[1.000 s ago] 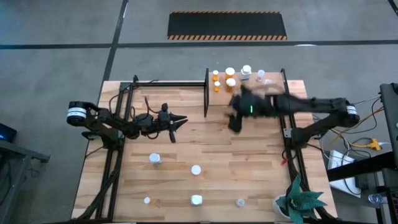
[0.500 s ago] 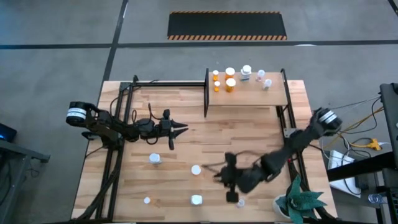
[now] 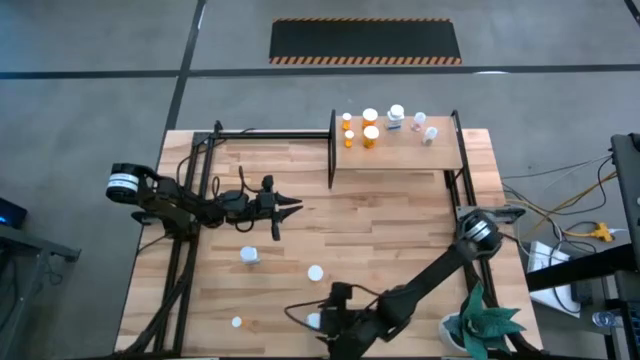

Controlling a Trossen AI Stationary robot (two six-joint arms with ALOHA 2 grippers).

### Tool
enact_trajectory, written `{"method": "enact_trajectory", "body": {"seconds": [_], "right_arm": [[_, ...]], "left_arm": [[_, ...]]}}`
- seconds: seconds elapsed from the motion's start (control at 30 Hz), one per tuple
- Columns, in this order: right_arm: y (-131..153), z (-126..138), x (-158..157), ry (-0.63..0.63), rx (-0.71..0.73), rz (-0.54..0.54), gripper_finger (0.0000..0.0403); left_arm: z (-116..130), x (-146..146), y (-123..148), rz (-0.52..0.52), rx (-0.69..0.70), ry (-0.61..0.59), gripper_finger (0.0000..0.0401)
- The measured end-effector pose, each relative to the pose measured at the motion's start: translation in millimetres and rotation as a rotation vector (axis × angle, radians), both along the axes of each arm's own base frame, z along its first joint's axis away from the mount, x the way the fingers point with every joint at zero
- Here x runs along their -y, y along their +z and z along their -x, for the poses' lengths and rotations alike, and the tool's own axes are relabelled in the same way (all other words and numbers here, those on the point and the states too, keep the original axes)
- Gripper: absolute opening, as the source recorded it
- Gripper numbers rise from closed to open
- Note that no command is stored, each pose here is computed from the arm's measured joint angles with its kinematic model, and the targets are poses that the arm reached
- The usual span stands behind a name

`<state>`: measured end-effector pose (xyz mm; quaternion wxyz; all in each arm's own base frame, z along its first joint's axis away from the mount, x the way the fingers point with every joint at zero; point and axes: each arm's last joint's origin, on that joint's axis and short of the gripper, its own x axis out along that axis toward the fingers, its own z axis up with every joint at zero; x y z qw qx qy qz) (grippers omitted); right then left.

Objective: Pick and place medicine bottles onto shelf by color
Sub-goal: Put the bottom white pill bottle on the shelf aligned with the other white pill bottle

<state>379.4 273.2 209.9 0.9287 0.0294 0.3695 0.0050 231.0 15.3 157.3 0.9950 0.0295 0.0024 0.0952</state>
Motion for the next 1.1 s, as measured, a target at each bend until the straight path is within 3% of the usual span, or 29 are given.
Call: {"method": "enact_trajectory", "body": {"seconds": [0.1, 0.27, 0.63, 0.93, 1.1], "right_arm": [[-5.0, -9.0, -5.8, 0.008, -0.028, 0.009, 0.0361], [-11.9, -19.4, -8.8, 0.000, -0.066, 0.036, 0.0354], [-23.5, -27.7, -1.1, -0.022, -0.115, 0.029, 0.0277], [-24.8, -28.3, -2.0, -0.007, -0.114, 0.003, 0.0164], [-15.5, -26.0, -0.4, 0.031, -0.119, 0.042, 0.0160]], "left_arm": [[0.0, 0.1, -0.3, 0.000, -0.003, -0.002, 0.0051], [0.0, 0.1, -0.3, 0.000, -0.003, -0.003, 0.0051], [-0.1, 1.2, -0.7, 0.001, -0.007, -0.009, 0.0051], [-0.1, 1.3, -0.8, 0.002, -0.008, -0.010, 0.0051], [-0.1, 1.3, -0.8, 0.001, -0.008, -0.010, 0.0051]]}}
